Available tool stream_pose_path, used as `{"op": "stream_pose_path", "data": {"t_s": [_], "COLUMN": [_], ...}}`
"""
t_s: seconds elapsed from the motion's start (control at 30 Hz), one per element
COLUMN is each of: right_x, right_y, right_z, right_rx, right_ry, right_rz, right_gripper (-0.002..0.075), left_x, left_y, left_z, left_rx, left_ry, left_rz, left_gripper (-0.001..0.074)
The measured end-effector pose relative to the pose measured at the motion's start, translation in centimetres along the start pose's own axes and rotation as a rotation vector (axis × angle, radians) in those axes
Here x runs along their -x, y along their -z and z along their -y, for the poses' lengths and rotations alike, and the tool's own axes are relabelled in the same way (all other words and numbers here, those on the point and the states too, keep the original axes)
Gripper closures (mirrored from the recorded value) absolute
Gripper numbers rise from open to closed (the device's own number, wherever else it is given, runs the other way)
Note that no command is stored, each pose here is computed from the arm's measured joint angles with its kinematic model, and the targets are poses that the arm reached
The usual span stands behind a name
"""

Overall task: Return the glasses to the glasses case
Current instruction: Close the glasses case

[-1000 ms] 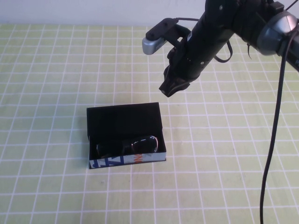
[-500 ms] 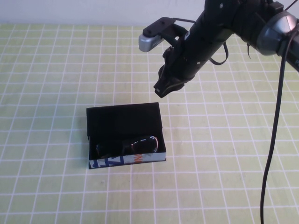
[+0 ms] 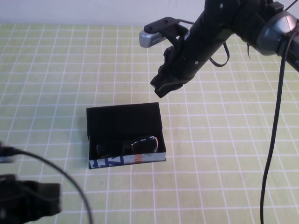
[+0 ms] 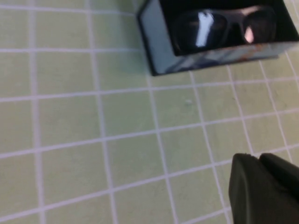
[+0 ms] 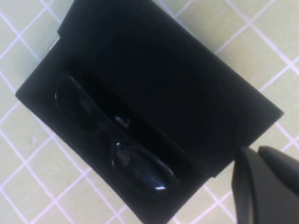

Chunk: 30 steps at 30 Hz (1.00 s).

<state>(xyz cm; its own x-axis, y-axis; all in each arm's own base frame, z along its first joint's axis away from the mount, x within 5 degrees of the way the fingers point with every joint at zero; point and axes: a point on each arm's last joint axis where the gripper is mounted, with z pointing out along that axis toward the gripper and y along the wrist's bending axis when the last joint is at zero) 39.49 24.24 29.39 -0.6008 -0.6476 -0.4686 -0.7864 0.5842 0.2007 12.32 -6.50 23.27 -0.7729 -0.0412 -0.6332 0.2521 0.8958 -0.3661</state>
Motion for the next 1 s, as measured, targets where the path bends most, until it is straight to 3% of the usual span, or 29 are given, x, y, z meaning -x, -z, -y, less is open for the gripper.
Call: {"op": "stream_pose_path", "data": {"t_s": [0.2,0.57,1.0], "right_x": [0.0,0.2,1.3], "right_y": [0.0,0.0,-1.0], "right_z": [0.0,-0.1,0.9], "right_rx": [0.005,0.007,-0.041], "right_ry": [-0.05,-0.057,-0.07], "right_rz": [0.002,0.02,0.132], "right_gripper": [0.0737,0.0737,0.0737], "left_x": [1.5,3.2,2.7], "left_y": [-5.4,-14.6,-17.4], "left_z": [1.7,1.9,1.2], "left_rx": [-0.111,-0.201,-0.199], "left_ry": [-0.103,-0.135,-0.182], "left_rz": [-0.133,-0.2,-0.207], "left_gripper": [0.0737,0.0737,0.0737]}}
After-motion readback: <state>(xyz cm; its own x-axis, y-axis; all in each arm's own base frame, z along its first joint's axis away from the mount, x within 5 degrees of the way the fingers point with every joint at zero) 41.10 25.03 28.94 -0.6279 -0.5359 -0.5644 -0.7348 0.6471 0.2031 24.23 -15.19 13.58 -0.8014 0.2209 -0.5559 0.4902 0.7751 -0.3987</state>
